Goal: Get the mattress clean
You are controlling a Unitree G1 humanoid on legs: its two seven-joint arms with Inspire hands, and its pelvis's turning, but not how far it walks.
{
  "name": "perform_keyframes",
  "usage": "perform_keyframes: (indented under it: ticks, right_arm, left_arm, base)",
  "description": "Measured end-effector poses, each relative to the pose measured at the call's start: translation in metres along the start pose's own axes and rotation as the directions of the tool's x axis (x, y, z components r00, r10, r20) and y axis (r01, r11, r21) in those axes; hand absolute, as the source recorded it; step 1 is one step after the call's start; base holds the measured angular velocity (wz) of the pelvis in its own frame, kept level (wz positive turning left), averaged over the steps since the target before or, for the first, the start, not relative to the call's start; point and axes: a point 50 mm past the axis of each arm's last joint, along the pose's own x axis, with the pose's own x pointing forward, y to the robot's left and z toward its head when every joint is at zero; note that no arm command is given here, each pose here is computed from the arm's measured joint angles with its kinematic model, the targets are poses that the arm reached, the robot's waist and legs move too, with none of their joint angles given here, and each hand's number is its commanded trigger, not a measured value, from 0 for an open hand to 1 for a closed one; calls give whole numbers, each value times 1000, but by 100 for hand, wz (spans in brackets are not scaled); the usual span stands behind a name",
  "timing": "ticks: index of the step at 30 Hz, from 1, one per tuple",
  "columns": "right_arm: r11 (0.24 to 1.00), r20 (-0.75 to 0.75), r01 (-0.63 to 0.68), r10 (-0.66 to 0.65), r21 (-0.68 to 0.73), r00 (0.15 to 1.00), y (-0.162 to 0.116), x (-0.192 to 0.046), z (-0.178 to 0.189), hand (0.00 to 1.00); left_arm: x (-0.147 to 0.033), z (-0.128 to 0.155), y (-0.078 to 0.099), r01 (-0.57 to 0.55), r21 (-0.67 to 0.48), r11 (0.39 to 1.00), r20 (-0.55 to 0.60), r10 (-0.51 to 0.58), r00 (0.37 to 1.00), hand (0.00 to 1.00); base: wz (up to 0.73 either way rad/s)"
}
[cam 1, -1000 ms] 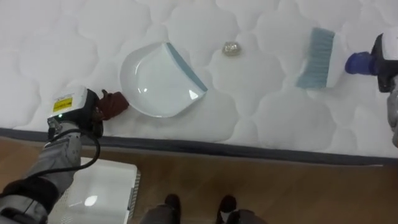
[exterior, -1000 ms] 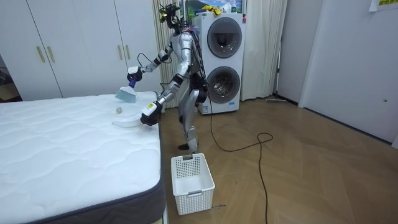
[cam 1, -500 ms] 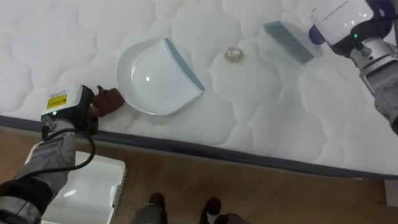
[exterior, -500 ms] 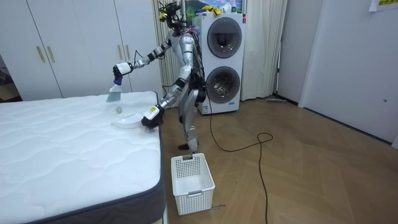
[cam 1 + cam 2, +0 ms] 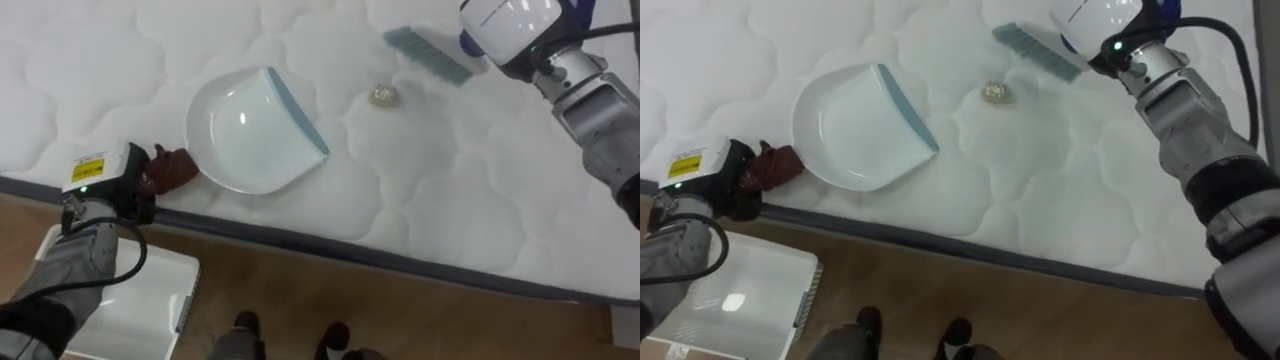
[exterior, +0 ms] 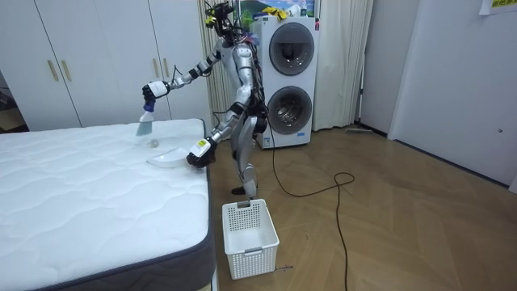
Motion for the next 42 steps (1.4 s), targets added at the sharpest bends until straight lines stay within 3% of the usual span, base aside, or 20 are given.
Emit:
perform_keyframes:
  ticks: [11,18,33,42]
  right_arm:
    - [998,20,-62,62,15,998,1,-1,8,100]
    - [981,51,-175,171,80,984,17,-19,28,100]
    - [951,0,-297,298,80,954,43,-38,15,100]
    - [952,-68,-284,293,113,954,48,-44,5,100]
  left_arm:
    - [-3,0,-3,21,-16,1000,1,-21,1000,100]
    - [-2,2,-2,30,-20,999,10,-30,999,100]
    - [0,10,0,-2,-39,999,36,4,999,100]
    - [4,18,6,-48,-42,998,52,51,997,100]
  base:
    - [1]
    - [5]
    - [3]
    - [2]
